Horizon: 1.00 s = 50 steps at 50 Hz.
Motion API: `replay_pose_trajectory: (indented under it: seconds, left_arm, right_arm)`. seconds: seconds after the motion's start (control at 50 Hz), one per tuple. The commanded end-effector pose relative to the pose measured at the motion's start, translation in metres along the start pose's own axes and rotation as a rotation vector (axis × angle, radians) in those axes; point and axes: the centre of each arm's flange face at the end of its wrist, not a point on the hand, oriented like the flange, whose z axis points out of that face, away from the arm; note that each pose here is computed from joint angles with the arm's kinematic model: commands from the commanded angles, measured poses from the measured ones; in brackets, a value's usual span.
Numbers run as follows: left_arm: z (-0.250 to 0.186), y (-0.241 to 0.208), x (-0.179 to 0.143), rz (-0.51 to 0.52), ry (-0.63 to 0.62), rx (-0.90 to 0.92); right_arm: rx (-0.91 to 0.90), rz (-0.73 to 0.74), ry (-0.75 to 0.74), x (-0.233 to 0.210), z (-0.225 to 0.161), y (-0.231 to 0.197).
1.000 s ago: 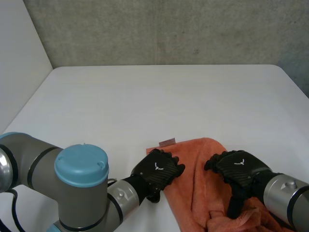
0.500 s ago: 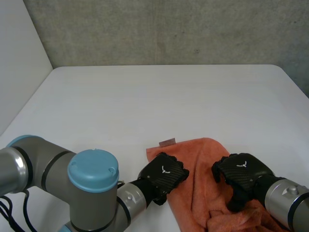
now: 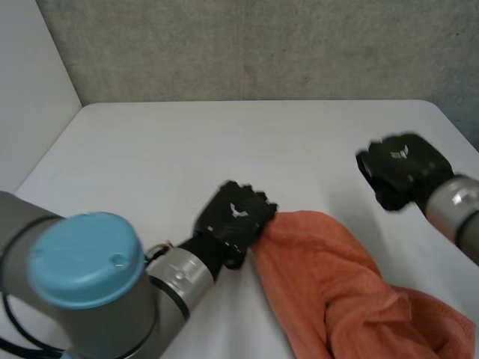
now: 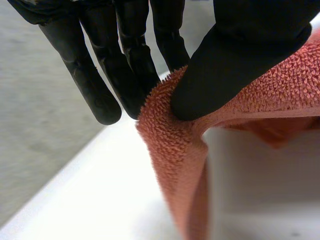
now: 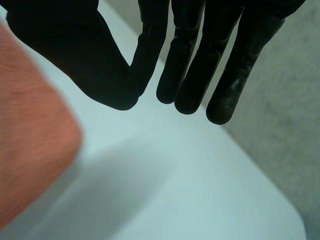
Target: Fold the laundry
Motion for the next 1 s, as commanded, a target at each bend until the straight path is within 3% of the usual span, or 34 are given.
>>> replay_pose_trajectory:
  seconds: [0.02,0.06,0.18,0.34,0.38,0.56,0.66,0.78,1.0]
  left_arm:
    - [-0.021,-0.014,-0.038,0.002,-0.251,-0.024]
    - [-0.029,-0.018,-0.048,-0.002,-0.316,-0.021]
    - [-0.033,-0.018,-0.071,-0.011,-0.392,-0.023]
    - [-0.029,-0.013,-0.089,-0.015,-0.444,-0.037]
    - [-0.023,-0.003,-0.100,-0.020,-0.473,-0.068]
    - [-0.005,0.028,-0.121,-0.035,-0.508,-0.153]
    - [-0.005,0.038,-0.128,-0.043,-0.521,-0.181]
    - [-0.006,0.039,-0.127,-0.044,-0.518,-0.183]
    - [-0.008,0.038,-0.121,-0.042,-0.504,-0.182]
  right_arm:
    - [0.186,0.055,-0.031,-0.019,0.066,-0.030]
    - [0.177,0.075,-0.033,-0.026,0.089,-0.026]
    - [0.081,0.113,-0.044,-0.036,0.080,-0.026]
    - [-0.055,0.308,-0.119,-0.051,0.019,-0.027]
    - [-0.071,0.350,-0.136,-0.054,-0.011,-0.027]
    - [-0.131,0.379,-0.237,-0.081,-0.063,-0.003]
    - [-0.188,0.432,-0.280,-0.099,-0.070,0.017]
    - [-0.253,0.486,-0.315,-0.120,-0.051,0.041]
    - [-0.263,0.616,-0.329,-0.124,-0.047,0.039]
